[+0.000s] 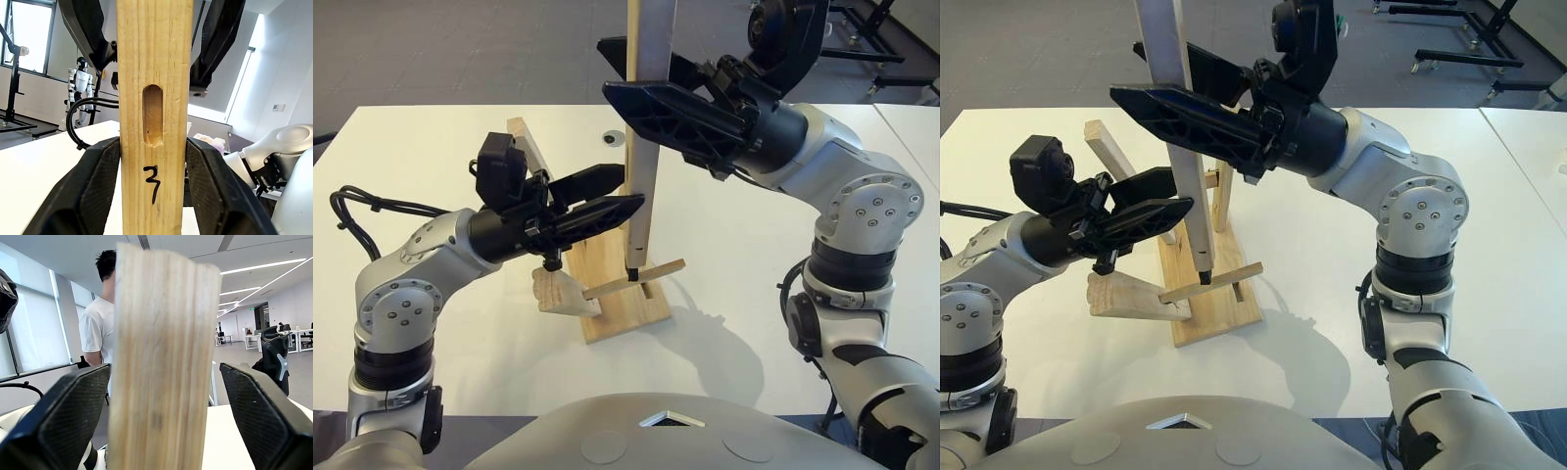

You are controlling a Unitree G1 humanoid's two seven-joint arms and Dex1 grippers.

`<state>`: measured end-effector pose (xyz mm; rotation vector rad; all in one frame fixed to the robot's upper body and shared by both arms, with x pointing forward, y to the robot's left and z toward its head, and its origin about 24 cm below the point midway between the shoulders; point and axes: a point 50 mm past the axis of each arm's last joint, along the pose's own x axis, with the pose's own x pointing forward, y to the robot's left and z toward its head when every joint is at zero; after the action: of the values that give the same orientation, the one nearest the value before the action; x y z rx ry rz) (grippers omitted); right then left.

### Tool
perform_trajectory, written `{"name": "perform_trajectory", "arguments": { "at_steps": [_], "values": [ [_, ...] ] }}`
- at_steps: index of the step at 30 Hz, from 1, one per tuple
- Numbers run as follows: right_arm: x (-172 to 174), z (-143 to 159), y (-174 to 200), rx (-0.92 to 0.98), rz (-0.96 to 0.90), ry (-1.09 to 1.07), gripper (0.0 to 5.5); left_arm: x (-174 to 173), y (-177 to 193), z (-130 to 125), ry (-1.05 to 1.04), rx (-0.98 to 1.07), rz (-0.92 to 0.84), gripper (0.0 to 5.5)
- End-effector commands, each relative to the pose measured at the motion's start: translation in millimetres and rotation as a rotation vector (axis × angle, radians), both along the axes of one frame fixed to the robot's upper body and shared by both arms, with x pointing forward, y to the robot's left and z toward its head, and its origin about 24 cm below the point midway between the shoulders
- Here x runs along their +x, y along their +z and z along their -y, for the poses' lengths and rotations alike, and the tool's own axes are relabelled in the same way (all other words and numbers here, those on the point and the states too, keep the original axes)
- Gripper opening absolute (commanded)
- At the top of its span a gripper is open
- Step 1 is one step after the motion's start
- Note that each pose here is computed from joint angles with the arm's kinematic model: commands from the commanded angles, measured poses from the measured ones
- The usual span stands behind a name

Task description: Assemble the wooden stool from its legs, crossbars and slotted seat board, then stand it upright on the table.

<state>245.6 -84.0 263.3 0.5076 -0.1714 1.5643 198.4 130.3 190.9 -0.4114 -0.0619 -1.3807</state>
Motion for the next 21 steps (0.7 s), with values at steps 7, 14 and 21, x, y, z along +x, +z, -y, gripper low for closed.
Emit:
{"name": "perform_trajectory", "arguments": {
  "at_steps": [7,14,21],
  "values": [
    [-3,0,4,-0.007,0.029,0.032,2.15,-4,1,-2,-0.015,-0.018,0.020,2.04],
    [-4,8,6,0.043,0.103,-0.009,2.05,3,1,-9,0.052,-0.072,-0.003,2.64],
    [8,55,5,0.084,0.190,-0.214,2.05,7,6,-35,0.214,-0.091,0.007,3.80]
  ]
}}
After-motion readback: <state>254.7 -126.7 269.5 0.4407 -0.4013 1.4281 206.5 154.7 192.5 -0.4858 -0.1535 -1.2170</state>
